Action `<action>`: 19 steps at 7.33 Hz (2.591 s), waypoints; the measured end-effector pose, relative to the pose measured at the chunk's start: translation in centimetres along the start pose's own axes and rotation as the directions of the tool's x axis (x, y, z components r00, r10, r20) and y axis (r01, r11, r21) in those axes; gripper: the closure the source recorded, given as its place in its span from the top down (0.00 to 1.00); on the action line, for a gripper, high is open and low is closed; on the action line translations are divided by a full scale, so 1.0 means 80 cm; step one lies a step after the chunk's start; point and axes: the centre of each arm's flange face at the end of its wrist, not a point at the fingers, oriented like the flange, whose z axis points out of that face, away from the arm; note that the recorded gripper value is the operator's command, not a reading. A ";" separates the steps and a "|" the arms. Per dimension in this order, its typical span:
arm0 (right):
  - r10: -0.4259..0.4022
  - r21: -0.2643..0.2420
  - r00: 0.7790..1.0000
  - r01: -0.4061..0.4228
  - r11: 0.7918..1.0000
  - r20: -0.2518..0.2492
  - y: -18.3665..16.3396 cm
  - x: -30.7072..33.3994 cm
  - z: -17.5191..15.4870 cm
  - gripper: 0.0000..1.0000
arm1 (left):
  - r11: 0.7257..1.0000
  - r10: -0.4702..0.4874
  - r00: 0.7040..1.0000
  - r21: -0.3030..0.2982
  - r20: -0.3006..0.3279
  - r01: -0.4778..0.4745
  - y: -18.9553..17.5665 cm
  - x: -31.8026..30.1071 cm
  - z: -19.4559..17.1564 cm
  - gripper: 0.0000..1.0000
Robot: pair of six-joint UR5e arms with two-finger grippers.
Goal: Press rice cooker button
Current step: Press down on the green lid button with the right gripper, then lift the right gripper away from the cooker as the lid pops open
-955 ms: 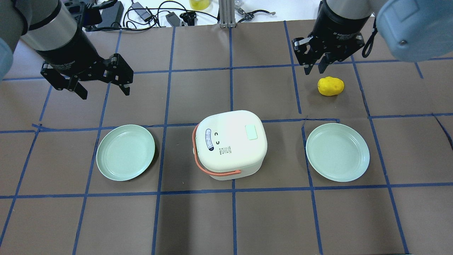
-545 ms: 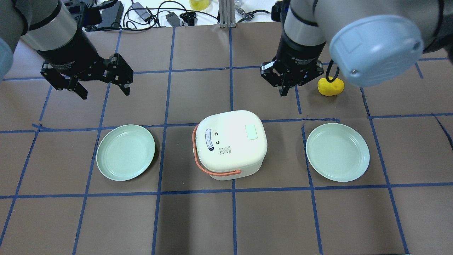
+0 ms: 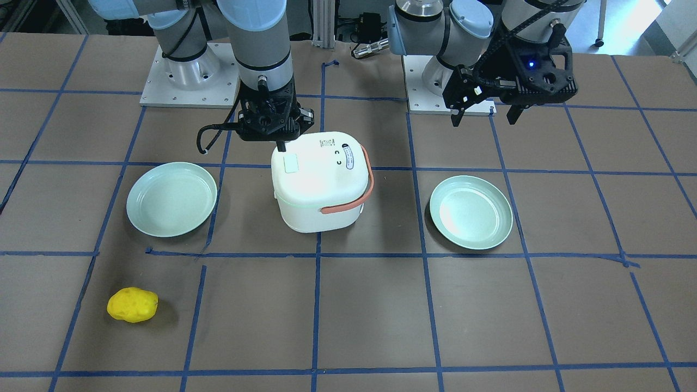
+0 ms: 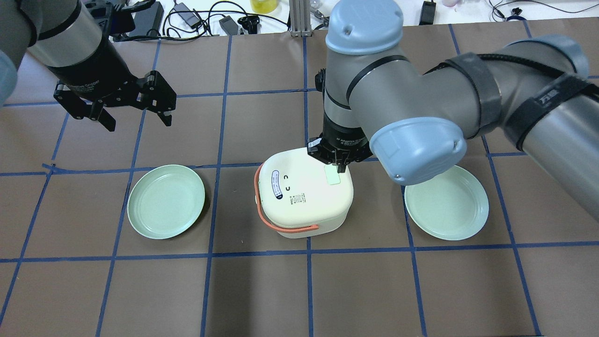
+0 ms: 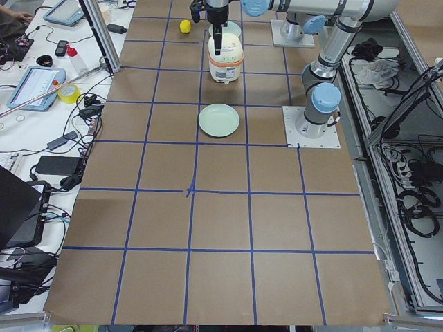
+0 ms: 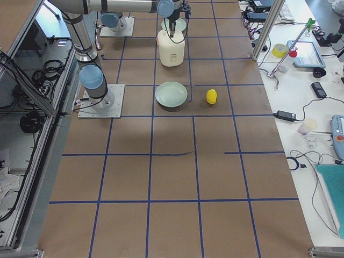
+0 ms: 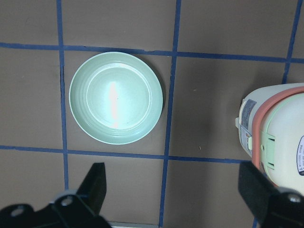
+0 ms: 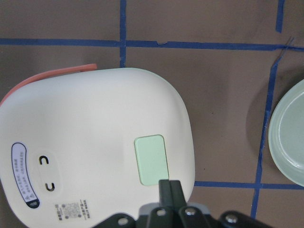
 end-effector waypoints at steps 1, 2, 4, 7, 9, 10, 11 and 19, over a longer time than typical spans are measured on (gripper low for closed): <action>-0.017 0.004 1.000 0.017 1.000 -0.008 0.005 -0.009 0.016 0.00 | 1.000 0.000 1.000 0.000 0.000 0.000 0.000 0.000 0.000 1.00; -0.028 0.009 1.000 0.028 1.000 -0.010 0.008 -0.014 0.027 0.00 | 1.000 0.000 1.000 0.000 0.000 0.000 0.000 0.000 0.000 1.00; -0.039 0.017 0.999 0.039 0.999 -0.009 0.007 -0.018 0.036 0.00 | 1.000 0.000 1.000 0.000 0.000 0.000 0.000 0.000 0.000 1.00; -0.045 0.022 0.999 0.045 0.999 -0.013 0.005 -0.019 0.040 0.00 | 1.000 0.000 1.000 0.000 0.000 0.000 0.000 0.000 0.000 1.00; -0.046 0.028 0.999 0.046 0.999 -0.013 0.000 -0.020 0.044 0.05 | 1.000 0.000 1.000 0.000 0.000 0.000 0.000 0.000 0.000 1.00; -0.045 0.035 0.999 0.045 0.998 -0.012 -0.002 -0.020 0.044 0.99 | 1.000 0.000 1.000 0.000 0.000 0.000 0.000 0.000 0.000 1.00; -0.043 0.044 0.999 0.044 0.998 -0.022 -0.004 -0.019 0.041 1.00 | 1.000 0.000 1.000 0.000 0.000 0.000 0.000 0.000 0.000 1.00; -0.013 0.133 0.995 0.026 0.991 -0.100 -0.077 0.120 -0.134 1.00 | 1.000 0.000 1.000 0.000 0.000 0.000 0.000 0.000 0.000 1.00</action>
